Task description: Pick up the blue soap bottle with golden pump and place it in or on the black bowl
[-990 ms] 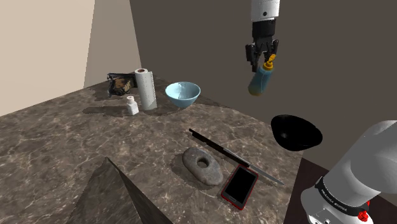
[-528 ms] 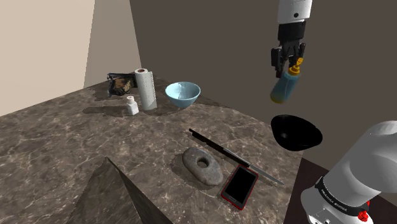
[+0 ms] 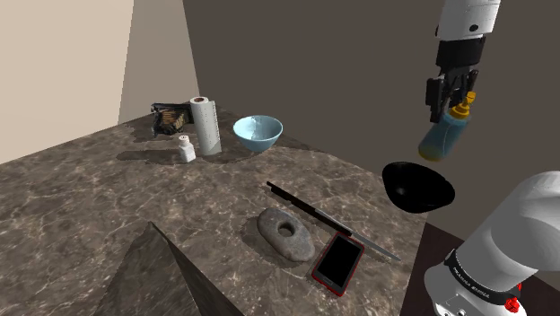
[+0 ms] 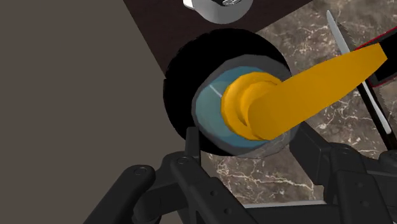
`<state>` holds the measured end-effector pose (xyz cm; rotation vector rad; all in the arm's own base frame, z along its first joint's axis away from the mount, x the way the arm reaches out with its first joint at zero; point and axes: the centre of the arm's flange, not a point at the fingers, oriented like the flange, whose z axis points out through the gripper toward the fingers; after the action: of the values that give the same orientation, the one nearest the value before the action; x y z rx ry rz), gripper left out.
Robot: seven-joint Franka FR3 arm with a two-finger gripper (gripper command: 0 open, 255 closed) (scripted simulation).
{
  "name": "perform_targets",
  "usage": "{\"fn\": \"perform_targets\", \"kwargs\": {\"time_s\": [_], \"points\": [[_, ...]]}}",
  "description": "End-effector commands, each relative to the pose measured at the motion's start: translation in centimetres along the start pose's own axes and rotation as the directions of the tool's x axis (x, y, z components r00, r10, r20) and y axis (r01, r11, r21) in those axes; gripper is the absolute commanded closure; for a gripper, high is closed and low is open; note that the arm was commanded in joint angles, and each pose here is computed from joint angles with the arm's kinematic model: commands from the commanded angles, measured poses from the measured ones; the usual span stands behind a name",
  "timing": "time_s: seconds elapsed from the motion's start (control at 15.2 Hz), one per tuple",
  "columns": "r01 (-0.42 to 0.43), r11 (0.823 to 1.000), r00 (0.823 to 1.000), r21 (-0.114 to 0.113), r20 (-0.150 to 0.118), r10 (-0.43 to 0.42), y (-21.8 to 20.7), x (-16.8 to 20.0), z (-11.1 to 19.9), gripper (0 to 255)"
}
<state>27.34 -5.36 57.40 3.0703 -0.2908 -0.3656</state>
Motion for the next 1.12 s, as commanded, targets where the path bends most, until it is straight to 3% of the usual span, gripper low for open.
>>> {"fn": "perform_targets", "kwargs": {"time_s": [0.0,1.06], "points": [[-0.001,1.000,1.000,0.000,0.000,0.001,0.2,-0.2,1.0,255],[-0.001,1.000,1.000,0.000,0.000,0.001,-0.2,1.6,8.4,255]]}}
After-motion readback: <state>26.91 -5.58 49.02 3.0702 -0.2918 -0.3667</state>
